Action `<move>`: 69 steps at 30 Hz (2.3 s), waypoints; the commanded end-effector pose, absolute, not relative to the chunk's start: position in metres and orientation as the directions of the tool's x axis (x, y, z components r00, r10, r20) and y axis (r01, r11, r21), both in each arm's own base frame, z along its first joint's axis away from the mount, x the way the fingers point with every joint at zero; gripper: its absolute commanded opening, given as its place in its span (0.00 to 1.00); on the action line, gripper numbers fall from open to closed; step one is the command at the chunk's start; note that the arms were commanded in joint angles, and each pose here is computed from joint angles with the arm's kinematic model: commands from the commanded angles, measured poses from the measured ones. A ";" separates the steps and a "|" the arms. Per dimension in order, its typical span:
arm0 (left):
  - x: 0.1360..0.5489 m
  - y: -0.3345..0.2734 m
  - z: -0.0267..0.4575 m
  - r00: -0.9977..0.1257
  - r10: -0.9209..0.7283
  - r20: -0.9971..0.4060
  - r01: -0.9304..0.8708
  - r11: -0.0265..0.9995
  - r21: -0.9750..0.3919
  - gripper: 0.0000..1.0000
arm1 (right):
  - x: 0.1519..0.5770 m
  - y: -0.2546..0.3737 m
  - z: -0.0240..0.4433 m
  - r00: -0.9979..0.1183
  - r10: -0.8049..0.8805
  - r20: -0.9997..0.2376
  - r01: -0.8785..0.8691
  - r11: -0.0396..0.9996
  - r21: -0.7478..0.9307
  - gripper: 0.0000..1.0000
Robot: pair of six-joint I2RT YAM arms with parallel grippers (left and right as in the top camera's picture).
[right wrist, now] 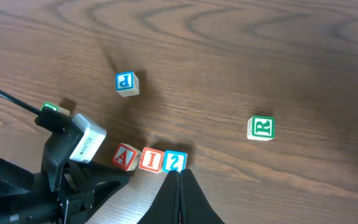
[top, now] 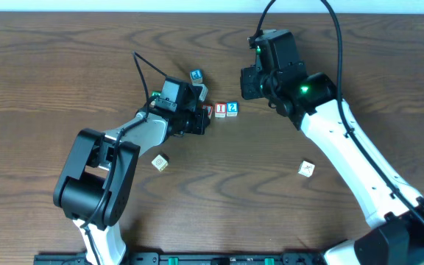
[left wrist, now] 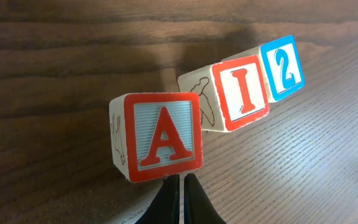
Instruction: Spell out Ai2
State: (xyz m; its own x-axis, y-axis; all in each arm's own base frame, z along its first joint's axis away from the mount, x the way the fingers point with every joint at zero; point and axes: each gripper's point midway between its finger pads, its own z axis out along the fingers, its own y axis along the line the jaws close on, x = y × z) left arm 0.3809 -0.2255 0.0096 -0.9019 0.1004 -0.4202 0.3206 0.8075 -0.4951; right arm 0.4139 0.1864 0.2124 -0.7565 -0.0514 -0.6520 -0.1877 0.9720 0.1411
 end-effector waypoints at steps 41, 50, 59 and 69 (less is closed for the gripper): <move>0.408 -0.175 0.021 -0.870 0.025 -0.492 0.211 0.921 -0.326 0.06 | 0.413 0.153 0.166 -0.871 -0.038 -0.491 -0.161 0.964 0.212 0.02; 0.420 -0.175 0.018 -0.875 -0.065 -0.479 0.169 0.887 -0.430 0.06 | 0.411 0.173 0.077 -0.979 -0.002 -0.203 -0.106 0.858 0.502 0.01; 0.412 -0.191 0.000 -0.913 -0.091 -0.397 0.154 0.826 -0.543 0.06 | 0.405 0.175 0.040 -0.995 -0.001 -0.103 -0.054 0.855 0.515 0.02; 0.412 -0.197 -0.003 -0.918 -0.102 -0.383 0.152 0.803 -0.577 0.06 | 0.408 0.178 0.014 -0.997 0.000 -0.078 -0.040 0.859 0.510 0.02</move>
State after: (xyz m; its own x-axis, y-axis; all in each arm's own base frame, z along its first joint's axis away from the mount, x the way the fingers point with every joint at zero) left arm 0.4164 -0.1965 0.0046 -0.9059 -0.0961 -0.4125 0.1695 0.8104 -0.5609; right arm 0.4062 0.1757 0.0166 -0.9971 -0.0014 -0.0766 -0.0393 0.8673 0.4962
